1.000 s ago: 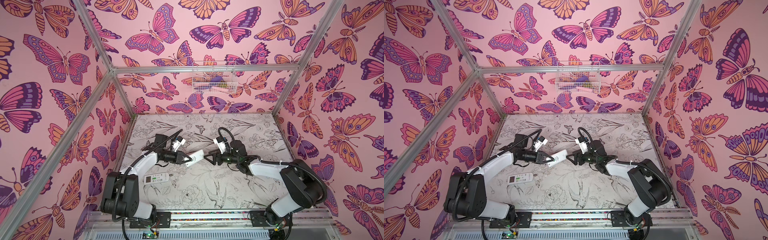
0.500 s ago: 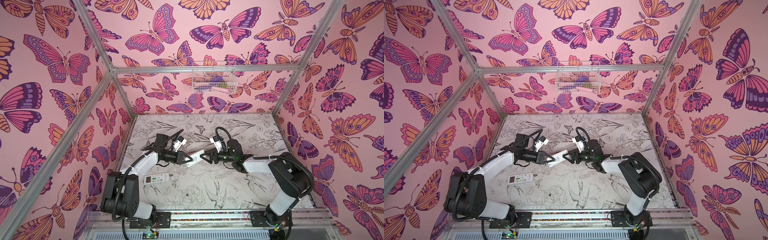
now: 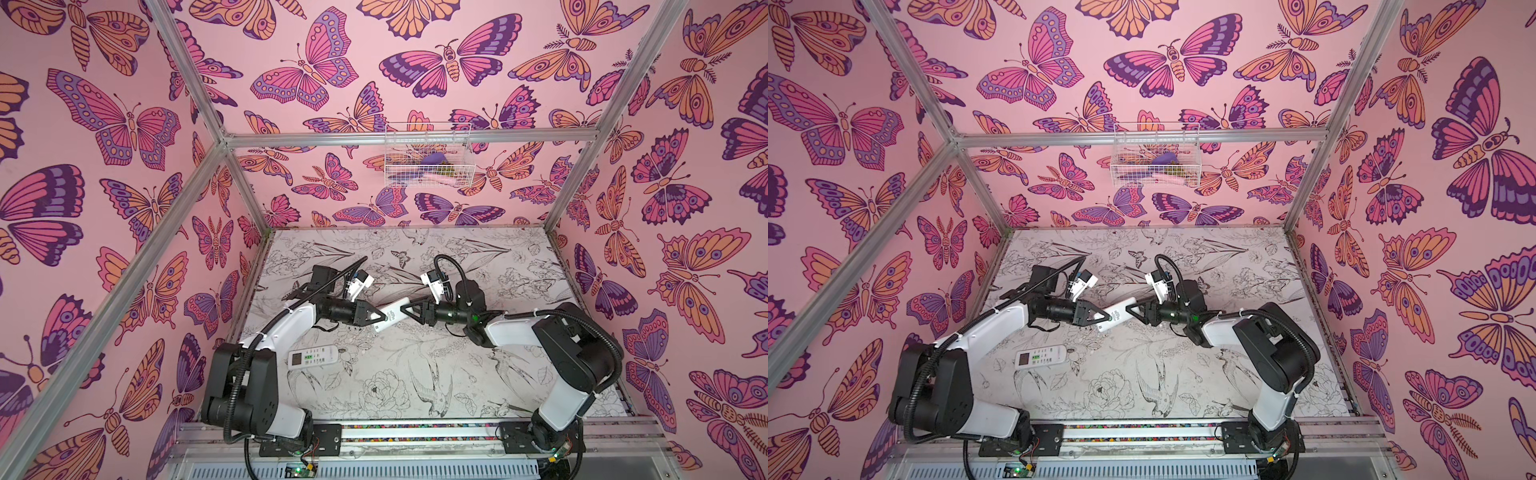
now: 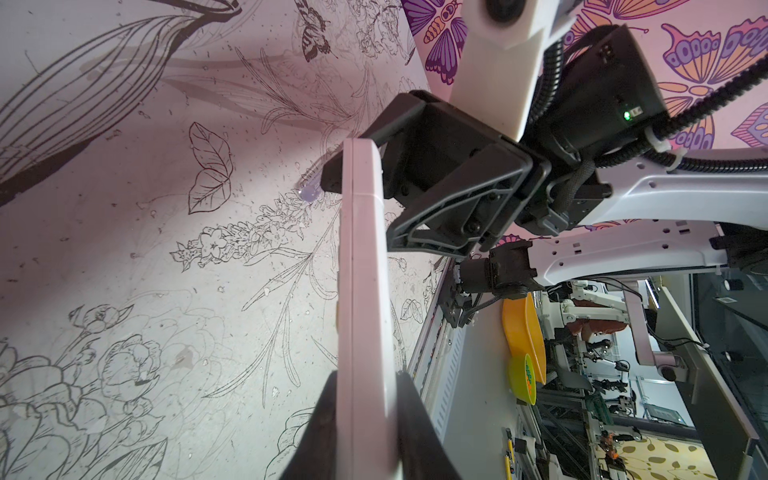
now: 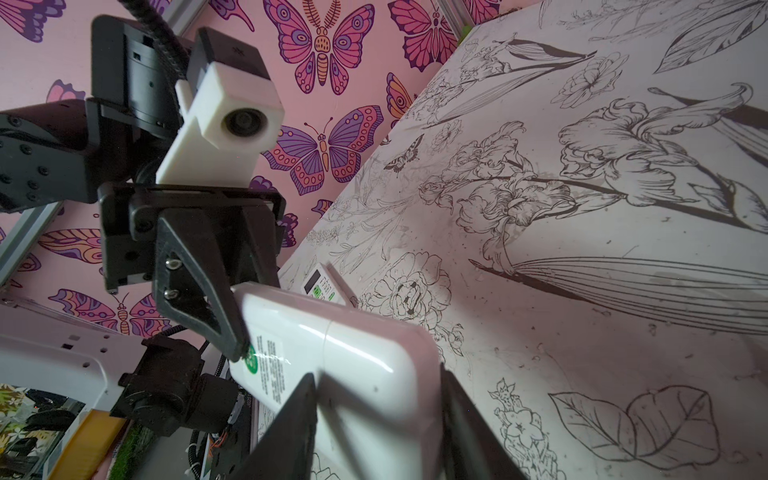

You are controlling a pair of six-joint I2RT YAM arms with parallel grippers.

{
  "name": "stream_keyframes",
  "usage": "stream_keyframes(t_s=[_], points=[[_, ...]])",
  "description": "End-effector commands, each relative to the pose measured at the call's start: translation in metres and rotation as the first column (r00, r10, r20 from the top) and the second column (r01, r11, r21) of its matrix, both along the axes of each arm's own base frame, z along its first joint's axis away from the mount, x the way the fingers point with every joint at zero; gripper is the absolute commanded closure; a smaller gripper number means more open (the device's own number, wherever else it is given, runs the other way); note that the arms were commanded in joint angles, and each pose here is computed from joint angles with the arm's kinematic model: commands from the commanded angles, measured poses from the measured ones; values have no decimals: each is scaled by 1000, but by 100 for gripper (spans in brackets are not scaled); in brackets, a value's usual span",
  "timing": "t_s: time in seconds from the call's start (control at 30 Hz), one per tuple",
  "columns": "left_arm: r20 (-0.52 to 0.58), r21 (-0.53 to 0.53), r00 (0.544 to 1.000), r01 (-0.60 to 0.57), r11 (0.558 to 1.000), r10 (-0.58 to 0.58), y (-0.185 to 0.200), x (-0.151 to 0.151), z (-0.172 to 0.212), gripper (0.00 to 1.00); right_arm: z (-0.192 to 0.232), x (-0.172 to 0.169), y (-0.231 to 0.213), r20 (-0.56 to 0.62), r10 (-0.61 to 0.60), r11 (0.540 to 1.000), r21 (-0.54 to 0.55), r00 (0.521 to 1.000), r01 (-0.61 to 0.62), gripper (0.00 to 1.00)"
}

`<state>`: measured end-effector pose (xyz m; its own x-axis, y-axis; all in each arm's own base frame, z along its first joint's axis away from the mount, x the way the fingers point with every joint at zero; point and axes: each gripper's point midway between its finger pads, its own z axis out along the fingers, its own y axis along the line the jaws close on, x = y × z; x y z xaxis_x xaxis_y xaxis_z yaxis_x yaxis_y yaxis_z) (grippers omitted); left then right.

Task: Unload the batteries from the remote control
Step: 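Slide the battery cover off with the right gripper, away from the left gripper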

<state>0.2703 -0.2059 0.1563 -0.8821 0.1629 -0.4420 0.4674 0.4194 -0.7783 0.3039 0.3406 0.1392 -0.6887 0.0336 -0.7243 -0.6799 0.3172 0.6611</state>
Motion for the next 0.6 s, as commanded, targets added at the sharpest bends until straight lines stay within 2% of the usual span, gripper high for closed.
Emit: stream_keyframes(t_s=[0.0,0.27,0.4,0.57], points=[[29,-30,999,35,999,-34,-7,-1,13,100,3,0,1,28,-11,1000,4,1000,11,58],[29,-24,998,51,998,-50,-10,-3,11,100,-3,-1,-3,34,-11,999,-35,999,12,66],[14,-13,999,41,999,-41,-9,-1,9,100,-2,1,-4,17,-12,999,-36,1000,12,66],[13,64,1000,4,998,-5,-5,4,-3,100,-6,-1,-5,16,-7,999,-53,1000,7,66]])
